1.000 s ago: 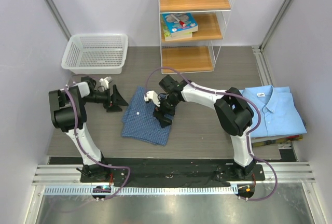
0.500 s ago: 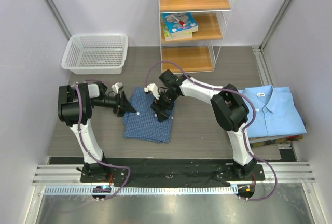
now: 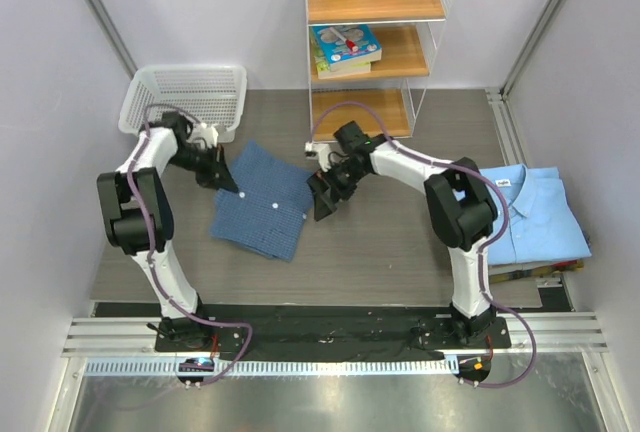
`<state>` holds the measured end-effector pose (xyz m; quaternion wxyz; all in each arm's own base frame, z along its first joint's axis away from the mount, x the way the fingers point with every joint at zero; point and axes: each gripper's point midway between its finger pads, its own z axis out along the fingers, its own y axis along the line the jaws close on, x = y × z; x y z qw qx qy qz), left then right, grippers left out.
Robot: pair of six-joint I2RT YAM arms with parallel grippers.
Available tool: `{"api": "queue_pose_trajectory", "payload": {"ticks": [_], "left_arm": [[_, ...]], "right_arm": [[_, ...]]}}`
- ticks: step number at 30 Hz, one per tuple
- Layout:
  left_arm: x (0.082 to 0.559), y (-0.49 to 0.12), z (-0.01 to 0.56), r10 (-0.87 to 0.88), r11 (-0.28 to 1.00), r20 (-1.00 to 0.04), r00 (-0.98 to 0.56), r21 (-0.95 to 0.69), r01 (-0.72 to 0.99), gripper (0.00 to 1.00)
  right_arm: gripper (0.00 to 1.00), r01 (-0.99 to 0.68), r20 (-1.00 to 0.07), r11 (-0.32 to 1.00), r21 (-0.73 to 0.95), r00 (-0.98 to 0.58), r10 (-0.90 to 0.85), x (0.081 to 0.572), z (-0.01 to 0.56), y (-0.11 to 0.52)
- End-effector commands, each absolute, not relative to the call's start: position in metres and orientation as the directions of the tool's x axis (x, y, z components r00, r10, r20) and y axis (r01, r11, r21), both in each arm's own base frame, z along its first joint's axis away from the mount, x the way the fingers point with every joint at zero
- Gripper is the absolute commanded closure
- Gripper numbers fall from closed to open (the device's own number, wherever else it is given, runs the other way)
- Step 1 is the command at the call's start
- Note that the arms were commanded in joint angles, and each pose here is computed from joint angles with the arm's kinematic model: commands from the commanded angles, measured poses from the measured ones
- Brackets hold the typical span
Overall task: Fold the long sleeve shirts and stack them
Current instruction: Fold the shirt
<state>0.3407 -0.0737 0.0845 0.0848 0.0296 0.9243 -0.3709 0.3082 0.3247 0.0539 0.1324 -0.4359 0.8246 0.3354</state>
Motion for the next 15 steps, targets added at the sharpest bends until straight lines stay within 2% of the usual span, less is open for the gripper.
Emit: {"api": "queue_pose_trajectory", "payload": {"ticks": [1, 4, 5, 6, 7, 8, 10, 13, 14, 15], "left_arm": [[0.356, -0.028, 0.173, 0.144, 0.875, -0.358, -0.923, -0.389, 0.287, 1.00], [0.357, -0.025, 0.212, 0.270, 0.892, -0.383, -0.883, -0.245, 0.379, 1.00], [0.367, -0.040, 0.234, 0.339, 0.873, -0.433, -0.835, -0.186, 0.451, 1.00], [0.358, -0.045, 0.239, 0.400, 0.868, -0.390, -0.829, -0.130, 0.480, 1.00], [0.363, -0.052, 0.254, 0.461, 0.845, -0.416, -0.784, -0.062, 0.531, 1.00], [0.359, -0.078, 0.253, 0.545, 0.798, -0.393, -0.740, -0.027, 0.602, 1.00], [0.354, -0.086, 0.248, 0.642, 0.755, -0.309, -0.702, 0.092, 0.650, 1.00], [0.333, -0.135, 0.212, 0.765, 0.642, -0.178, -0.619, 0.128, 0.756, 1.00], [0.317, -0.140, 0.181, 0.761, 0.649, -0.097, -0.641, 0.089, 0.756, 1.00], [0.309, -0.148, 0.168, 0.765, 0.643, -0.079, -0.639, 0.081, 0.761, 1.00]], "right_arm": [[0.00, -0.691, -0.530, 0.468, 0.551, -0.723, -0.443, 0.319, 0.102, 0.300], [0.00, -0.630, -0.509, 0.481, 0.610, -0.776, -0.372, 0.314, 0.108, 0.288], [0.00, -0.615, -0.506, 0.485, 0.622, -0.788, -0.350, 0.315, 0.109, 0.285], [0.00, -0.609, -0.510, 0.482, 0.630, -0.792, -0.335, 0.315, 0.113, 0.283], [0.00, -0.581, -0.490, 0.483, 0.655, -0.813, -0.314, 0.312, 0.113, 0.279], [0.00, -0.556, -0.470, 0.485, 0.675, -0.831, -0.299, 0.310, 0.113, 0.277], [0.00, -0.519, -0.445, 0.476, 0.710, -0.855, -0.268, 0.308, 0.115, 0.271], [0.00, -0.455, -0.400, 0.480, 0.750, -0.890, -0.219, 0.305, 0.116, 0.263], [0.00, -0.437, -0.391, 0.485, 0.758, -0.899, -0.199, 0.308, 0.115, 0.257], [0.01, -0.402, -0.361, 0.497, 0.769, -0.915, -0.182, 0.305, 0.111, 0.252]]}}
